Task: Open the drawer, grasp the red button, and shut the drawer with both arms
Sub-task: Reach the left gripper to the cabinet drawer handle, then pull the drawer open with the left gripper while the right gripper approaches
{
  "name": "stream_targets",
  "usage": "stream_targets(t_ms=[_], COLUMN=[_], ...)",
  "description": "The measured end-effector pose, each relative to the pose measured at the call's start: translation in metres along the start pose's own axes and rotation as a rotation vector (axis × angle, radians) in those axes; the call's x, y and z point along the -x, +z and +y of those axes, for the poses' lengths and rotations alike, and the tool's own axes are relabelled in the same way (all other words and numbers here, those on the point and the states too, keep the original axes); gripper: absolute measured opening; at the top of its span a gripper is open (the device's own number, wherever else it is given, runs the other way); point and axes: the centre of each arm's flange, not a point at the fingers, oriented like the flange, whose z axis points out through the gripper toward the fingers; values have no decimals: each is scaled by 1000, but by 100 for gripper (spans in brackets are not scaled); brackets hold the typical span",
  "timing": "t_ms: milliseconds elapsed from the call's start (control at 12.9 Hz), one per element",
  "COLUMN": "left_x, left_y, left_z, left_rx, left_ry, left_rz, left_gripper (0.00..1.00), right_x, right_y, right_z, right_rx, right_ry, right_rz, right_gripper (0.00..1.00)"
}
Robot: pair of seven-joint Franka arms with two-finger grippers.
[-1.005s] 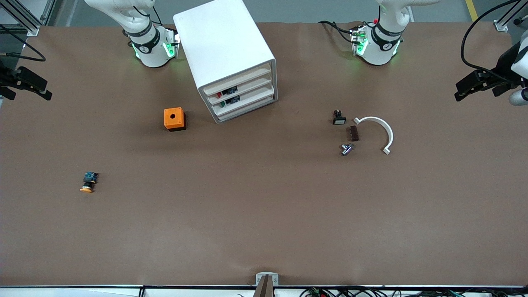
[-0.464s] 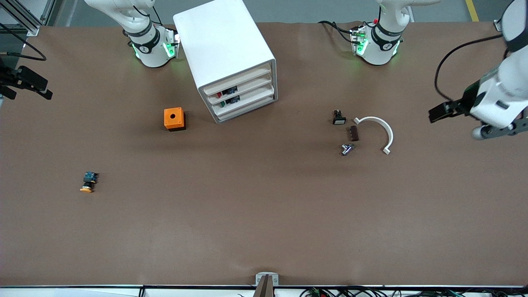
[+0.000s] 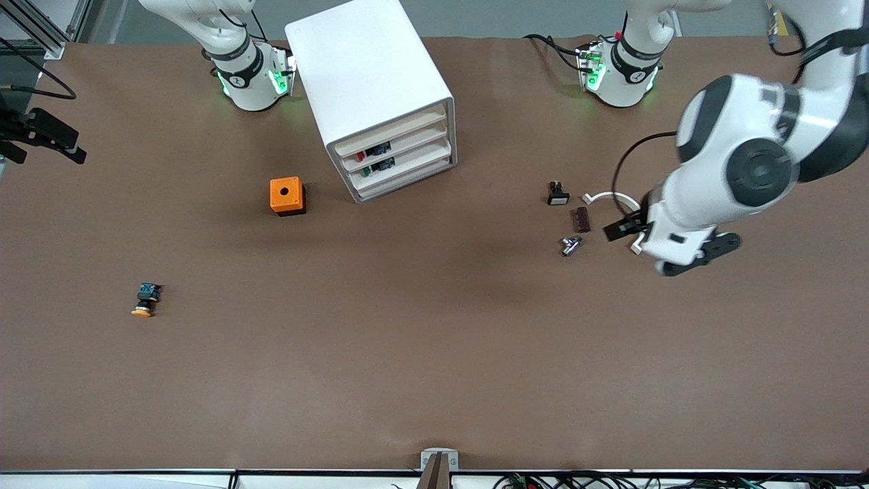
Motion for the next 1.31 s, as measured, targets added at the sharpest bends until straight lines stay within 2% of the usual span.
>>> stream_targets(t_ms=[155,386,696,928,1082,1237,1314], left_x=[21,43,79,106,118,139,147], left_y=[32,72,106,134,160,179,184], left_z=[42,81,123,158,178,198,205], left_rx=[-13,-3,-56,-137,-200,-255,-285], left_ry=[-126,-291,-549,-802,-905,-985,-1041], left_rz=[-54,-218,-342,-440,-491,-597,-663], left_gripper=[100,100,100,100,100,100,100], right_x=[0,-2,-32,-66,-76,-80,-81], right_y=[-5,-3,43,81,92,98,99], right_z=[-4,-6,-11,-8,-2,0,-2], right_rx=[1,1,4,12,16,20,23], right_ry=[-9,-13,-21,-16,-6,19,81], right_rz=[9,3,-62,-111,-125,-134,-133], right_gripper=[100,100,100,100,100,100,100])
